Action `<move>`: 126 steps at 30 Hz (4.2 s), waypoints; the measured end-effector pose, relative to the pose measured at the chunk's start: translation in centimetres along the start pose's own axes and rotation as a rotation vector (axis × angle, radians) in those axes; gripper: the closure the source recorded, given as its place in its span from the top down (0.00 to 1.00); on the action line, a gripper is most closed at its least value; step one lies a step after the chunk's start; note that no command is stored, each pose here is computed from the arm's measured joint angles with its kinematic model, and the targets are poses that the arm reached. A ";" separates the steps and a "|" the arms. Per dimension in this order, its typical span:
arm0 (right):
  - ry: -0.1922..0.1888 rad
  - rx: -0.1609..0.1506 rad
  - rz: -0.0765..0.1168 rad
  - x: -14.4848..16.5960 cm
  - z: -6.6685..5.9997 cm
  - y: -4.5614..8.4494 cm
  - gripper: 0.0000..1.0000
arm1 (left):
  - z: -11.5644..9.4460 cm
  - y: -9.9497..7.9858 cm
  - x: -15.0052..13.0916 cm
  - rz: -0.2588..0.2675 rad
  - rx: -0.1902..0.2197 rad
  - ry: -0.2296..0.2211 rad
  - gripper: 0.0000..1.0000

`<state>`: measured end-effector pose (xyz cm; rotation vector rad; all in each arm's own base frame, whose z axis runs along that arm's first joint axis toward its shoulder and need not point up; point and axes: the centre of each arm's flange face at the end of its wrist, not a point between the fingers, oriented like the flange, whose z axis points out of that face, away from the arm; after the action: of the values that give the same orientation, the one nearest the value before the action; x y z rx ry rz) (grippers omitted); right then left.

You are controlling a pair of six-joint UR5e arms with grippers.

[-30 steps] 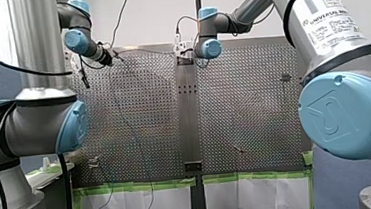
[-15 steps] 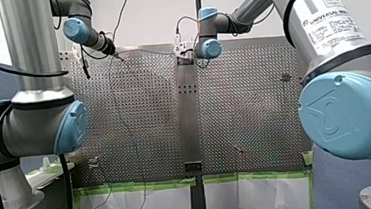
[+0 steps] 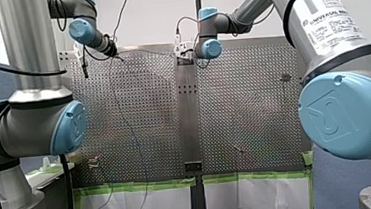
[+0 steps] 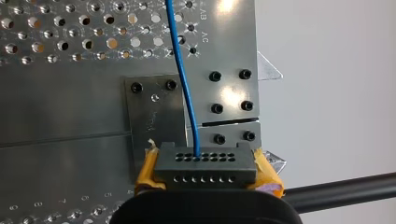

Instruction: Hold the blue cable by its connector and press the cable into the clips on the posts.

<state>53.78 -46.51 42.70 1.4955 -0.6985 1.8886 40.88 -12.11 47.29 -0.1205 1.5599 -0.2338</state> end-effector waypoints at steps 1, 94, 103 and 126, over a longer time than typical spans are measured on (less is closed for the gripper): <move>0.000 -0.001 0.000 0.0 0.0 0.0 0.00 | 0.1 0.0 0.2 0.009 -0.006 0.004 0.99; -0.017 -0.003 0.000 -1.2 0.1 0.2 0.00 | 4.7 -4.9 1.0 0.308 0.074 -0.005 0.99; -0.018 -0.002 0.001 -1.2 0.1 0.2 0.00 | 7.5 -5.7 1.3 0.278 0.042 -0.035 0.99; -0.020 -0.001 -0.002 -1.3 0.1 0.1 0.00 | 8.8 -5.6 1.7 0.251 -0.029 -0.080 0.99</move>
<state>54.02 -46.82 41.45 1.5159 -0.7067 1.8742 49.25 -18.58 46.97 0.0436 1.4830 -0.0082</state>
